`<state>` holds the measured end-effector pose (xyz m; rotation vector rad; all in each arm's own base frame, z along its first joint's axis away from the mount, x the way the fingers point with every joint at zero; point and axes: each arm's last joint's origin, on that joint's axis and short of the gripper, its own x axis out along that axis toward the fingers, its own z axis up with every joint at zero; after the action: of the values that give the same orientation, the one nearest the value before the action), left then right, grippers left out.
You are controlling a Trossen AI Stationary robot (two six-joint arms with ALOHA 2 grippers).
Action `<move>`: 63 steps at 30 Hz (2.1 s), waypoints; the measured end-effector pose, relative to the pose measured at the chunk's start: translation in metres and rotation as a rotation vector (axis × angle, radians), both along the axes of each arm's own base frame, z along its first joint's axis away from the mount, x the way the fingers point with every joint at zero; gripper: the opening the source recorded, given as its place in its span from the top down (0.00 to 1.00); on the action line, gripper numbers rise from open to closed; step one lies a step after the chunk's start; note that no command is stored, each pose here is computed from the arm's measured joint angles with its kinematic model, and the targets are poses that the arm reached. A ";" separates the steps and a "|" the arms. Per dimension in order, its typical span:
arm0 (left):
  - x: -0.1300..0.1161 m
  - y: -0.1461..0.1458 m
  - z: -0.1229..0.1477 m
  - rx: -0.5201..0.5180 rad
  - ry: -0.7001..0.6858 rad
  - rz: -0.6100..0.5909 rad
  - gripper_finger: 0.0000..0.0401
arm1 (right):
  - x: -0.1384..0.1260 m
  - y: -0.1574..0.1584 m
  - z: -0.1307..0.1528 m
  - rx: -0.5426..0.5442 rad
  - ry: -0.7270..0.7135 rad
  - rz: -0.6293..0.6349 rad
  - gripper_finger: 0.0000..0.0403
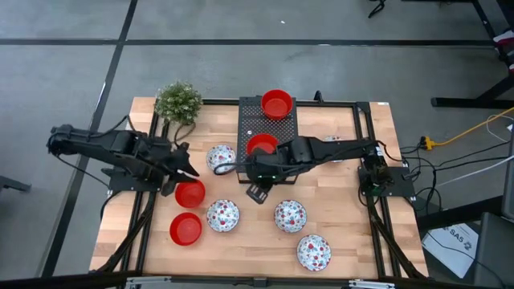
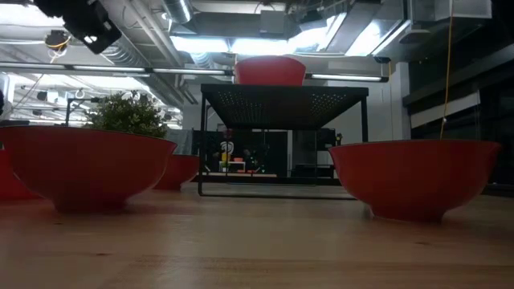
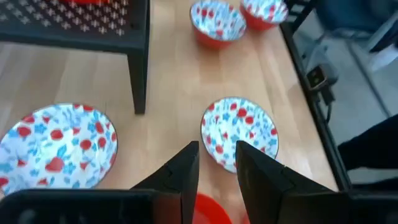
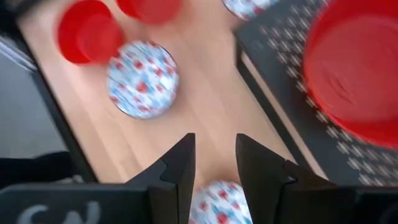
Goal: Pick & Place Mini bowls
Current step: Stack the top red bowl on top of the other bottom red bowl on the shelf
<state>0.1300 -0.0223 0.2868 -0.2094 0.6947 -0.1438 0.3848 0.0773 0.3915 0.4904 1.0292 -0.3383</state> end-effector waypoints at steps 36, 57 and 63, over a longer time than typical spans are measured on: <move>0.074 -0.095 -0.097 0.055 0.692 0.384 0.75 | -0.039 0.078 -0.006 -0.186 0.139 0.401 0.71; 0.083 -0.088 -0.112 0.041 0.762 0.493 0.94 | -0.046 0.091 -0.006 -0.186 0.136 0.433 0.71; 0.083 -0.088 -0.112 0.032 0.758 0.534 0.99 | -0.046 0.091 -0.006 -0.185 0.136 0.432 0.71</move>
<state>0.2130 -0.1099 0.1747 -0.4187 1.3636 0.4844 0.3391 0.1686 0.3859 0.0721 1.1914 -0.0794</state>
